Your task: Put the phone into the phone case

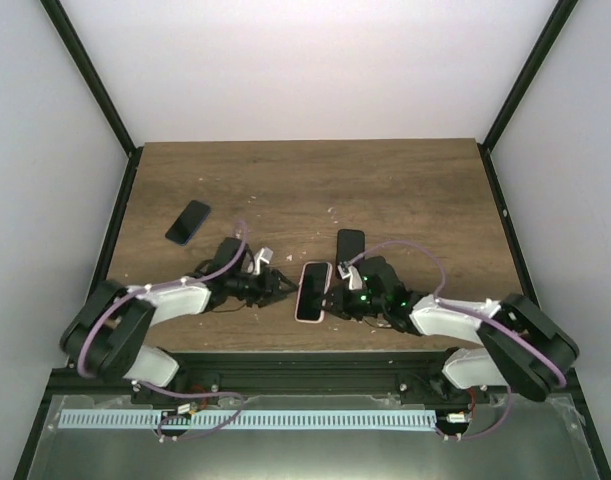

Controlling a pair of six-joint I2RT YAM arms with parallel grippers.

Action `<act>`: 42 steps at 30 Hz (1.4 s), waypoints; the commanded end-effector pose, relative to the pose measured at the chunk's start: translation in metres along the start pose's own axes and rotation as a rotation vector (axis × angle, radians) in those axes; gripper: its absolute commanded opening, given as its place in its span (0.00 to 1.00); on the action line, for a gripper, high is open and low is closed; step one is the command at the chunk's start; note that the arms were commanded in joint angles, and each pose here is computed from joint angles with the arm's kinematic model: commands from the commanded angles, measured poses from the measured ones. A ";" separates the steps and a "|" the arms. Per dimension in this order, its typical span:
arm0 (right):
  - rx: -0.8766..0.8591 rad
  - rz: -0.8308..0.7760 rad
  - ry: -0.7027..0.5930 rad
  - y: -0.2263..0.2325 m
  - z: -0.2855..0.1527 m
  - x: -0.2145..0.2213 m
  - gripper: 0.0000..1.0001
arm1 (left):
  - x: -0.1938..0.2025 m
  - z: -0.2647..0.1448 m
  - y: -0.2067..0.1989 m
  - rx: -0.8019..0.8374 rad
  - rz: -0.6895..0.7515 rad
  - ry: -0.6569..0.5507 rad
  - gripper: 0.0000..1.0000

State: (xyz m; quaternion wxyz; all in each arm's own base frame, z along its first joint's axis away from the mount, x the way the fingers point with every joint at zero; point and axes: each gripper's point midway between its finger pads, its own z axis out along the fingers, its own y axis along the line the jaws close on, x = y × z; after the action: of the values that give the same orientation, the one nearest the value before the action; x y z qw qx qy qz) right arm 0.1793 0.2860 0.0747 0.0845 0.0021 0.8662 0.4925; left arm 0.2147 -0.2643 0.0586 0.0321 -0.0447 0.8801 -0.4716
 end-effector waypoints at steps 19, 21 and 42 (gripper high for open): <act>-0.602 -0.560 -0.237 0.149 -0.091 0.006 0.01 | 0.024 -0.097 -0.155 0.521 0.432 -0.059 0.59; -0.597 -0.554 -0.225 0.150 -0.088 0.005 0.01 | 0.025 -0.096 -0.155 0.526 0.435 -0.049 0.55; -0.536 -0.479 -0.208 0.150 -0.078 -0.008 0.37 | 0.037 -0.089 -0.152 0.671 0.445 0.050 0.05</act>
State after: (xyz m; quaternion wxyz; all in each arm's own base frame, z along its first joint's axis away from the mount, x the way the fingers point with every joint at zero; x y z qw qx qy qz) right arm 0.1558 0.2949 0.2096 0.2367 -0.1658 0.6925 0.6610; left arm 0.1872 -0.2772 0.2156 0.1252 0.1363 0.6956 -0.6942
